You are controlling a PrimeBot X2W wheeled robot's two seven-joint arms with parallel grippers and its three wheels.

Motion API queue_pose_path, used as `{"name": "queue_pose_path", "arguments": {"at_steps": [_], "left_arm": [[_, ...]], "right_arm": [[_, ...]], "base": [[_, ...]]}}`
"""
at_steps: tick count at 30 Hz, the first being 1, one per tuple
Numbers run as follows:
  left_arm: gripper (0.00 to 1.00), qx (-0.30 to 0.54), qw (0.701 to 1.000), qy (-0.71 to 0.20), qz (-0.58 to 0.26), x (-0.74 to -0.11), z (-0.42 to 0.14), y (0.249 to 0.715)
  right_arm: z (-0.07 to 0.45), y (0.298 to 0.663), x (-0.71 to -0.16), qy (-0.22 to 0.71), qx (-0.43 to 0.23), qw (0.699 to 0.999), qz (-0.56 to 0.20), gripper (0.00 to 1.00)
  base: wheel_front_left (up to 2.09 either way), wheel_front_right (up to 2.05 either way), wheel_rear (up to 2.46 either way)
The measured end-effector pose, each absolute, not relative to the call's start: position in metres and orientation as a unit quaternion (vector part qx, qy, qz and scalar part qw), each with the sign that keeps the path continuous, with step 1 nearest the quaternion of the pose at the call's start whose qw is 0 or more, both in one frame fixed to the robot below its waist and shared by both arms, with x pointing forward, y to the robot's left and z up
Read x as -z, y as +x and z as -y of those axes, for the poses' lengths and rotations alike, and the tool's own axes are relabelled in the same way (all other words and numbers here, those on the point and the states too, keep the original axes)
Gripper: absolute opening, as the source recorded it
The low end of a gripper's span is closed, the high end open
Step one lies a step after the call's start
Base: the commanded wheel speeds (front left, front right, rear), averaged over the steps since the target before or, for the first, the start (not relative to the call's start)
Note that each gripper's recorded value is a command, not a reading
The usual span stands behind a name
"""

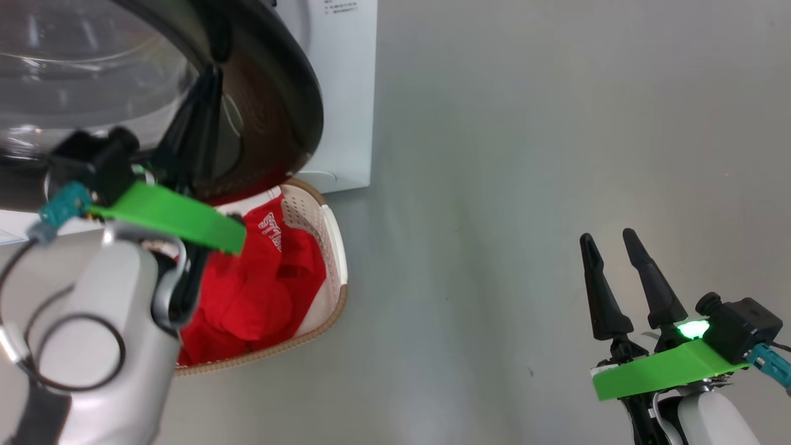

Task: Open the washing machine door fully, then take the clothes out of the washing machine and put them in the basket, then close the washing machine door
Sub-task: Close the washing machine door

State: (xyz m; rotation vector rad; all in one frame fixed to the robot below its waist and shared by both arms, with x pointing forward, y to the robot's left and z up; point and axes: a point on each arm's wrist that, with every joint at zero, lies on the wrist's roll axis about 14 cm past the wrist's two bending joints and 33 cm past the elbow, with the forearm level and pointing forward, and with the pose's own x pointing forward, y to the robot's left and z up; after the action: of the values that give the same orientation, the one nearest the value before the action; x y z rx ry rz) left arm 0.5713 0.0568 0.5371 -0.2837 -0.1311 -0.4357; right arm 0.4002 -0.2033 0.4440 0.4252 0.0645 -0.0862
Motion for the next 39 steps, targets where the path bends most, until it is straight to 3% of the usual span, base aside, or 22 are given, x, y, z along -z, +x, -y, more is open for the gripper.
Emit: {"name": "queue_pose_path", "arguments": {"at_steps": [7,10,13,19,27,39], "left_arm": [[0.00,0.168,0.971,-0.166,0.029,-0.511,-0.084,0.540],[0.17,0.141,0.975,-0.170,0.017,-0.501,-0.103,0.524],[0.24,0.115,0.978,-0.173,0.005,-0.491,-0.120,0.504],[0.49,0.074,0.985,-0.157,-0.004,-0.482,-0.151,0.466],[0.99,0.023,0.990,-0.138,-0.001,-0.480,-0.186,0.422],[1.00,-0.022,0.994,-0.107,0.010,-0.485,-0.220,0.379]], "right_arm": [[0.192,0.398,-0.450,0.205,0.024,0.978,-0.028,1.00],[0.187,0.394,-0.451,0.203,0.017,0.978,-0.030,1.00],[0.184,0.389,-0.450,0.198,0.012,0.980,-0.032,1.00],[0.177,0.380,-0.453,0.197,0.001,0.980,-0.032,1.00],[0.169,0.371,-0.457,0.197,-0.013,0.980,-0.030,1.00],[0.164,0.357,-0.463,0.192,-0.028,0.981,-0.027,1.00]], "base": [[0.00,0.00,0.00],[0.00,0.00,0.00],[0.00,0.00,0.00],[0.00,0.00,0.00],[0.00,0.00,0.00],[0.00,0.00,0.00]]}}
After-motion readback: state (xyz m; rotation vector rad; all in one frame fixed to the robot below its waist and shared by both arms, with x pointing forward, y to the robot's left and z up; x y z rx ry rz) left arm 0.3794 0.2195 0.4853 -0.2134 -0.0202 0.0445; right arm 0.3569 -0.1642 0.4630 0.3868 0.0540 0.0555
